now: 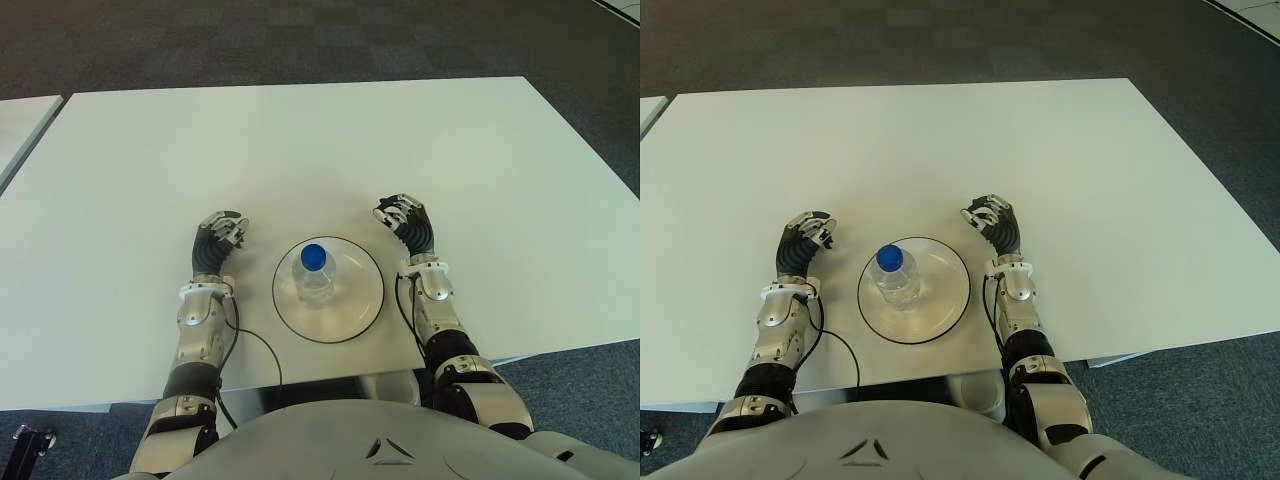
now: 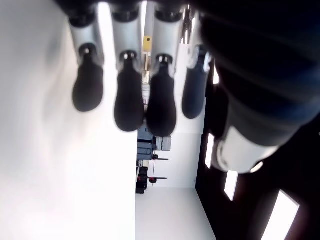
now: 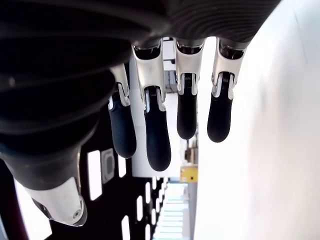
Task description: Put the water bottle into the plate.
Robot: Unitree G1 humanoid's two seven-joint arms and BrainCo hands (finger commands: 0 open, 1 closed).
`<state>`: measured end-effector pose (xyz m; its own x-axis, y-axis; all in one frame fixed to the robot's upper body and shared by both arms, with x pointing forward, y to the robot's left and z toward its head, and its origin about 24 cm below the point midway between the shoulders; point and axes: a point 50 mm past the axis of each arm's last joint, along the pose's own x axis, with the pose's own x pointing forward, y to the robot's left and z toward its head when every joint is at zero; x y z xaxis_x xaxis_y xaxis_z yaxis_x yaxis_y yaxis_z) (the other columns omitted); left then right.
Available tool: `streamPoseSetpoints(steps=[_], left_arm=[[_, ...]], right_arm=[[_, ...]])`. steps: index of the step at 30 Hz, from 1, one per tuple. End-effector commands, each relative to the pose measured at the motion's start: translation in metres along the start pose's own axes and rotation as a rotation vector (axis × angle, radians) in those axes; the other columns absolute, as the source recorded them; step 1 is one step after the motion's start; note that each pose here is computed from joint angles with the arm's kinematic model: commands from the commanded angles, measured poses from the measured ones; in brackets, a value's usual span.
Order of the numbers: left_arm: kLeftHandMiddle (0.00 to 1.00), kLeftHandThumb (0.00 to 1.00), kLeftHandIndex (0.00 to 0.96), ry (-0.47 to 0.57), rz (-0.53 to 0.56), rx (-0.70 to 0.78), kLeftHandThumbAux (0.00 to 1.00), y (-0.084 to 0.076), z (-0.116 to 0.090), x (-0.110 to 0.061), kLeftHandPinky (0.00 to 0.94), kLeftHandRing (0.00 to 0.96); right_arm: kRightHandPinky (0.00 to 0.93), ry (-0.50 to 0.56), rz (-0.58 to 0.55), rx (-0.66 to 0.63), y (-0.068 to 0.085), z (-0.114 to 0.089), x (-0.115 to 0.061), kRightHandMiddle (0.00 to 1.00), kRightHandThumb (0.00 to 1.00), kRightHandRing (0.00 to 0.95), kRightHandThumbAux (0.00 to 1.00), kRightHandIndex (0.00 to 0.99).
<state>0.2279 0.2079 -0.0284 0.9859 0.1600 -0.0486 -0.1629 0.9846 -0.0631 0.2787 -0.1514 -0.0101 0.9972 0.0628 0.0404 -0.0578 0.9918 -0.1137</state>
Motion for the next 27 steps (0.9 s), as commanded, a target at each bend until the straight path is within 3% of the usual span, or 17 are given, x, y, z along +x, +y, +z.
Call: streamPoseSetpoints(steps=[1, 27], left_arm=[[0.690, 0.705, 0.435, 0.047, -0.009, 0.004, 0.717, 0.0037, -0.0077, -0.0053, 0.674, 0.686], [0.673, 0.708, 0.435, 0.075, 0.046, -0.028, 0.714, 0.0074, -0.0069, -0.0044, 0.646, 0.662]], right_arm=[[0.704, 0.058, 0.025, -0.085, -0.0013, -0.0039, -0.0035, 0.728, 0.707, 0.721, 0.729, 0.437], [0.699, 0.103, 0.027, -0.151, -0.0051, 0.0023, -0.0031, 0.708, 0.707, 0.700, 0.730, 0.437]])
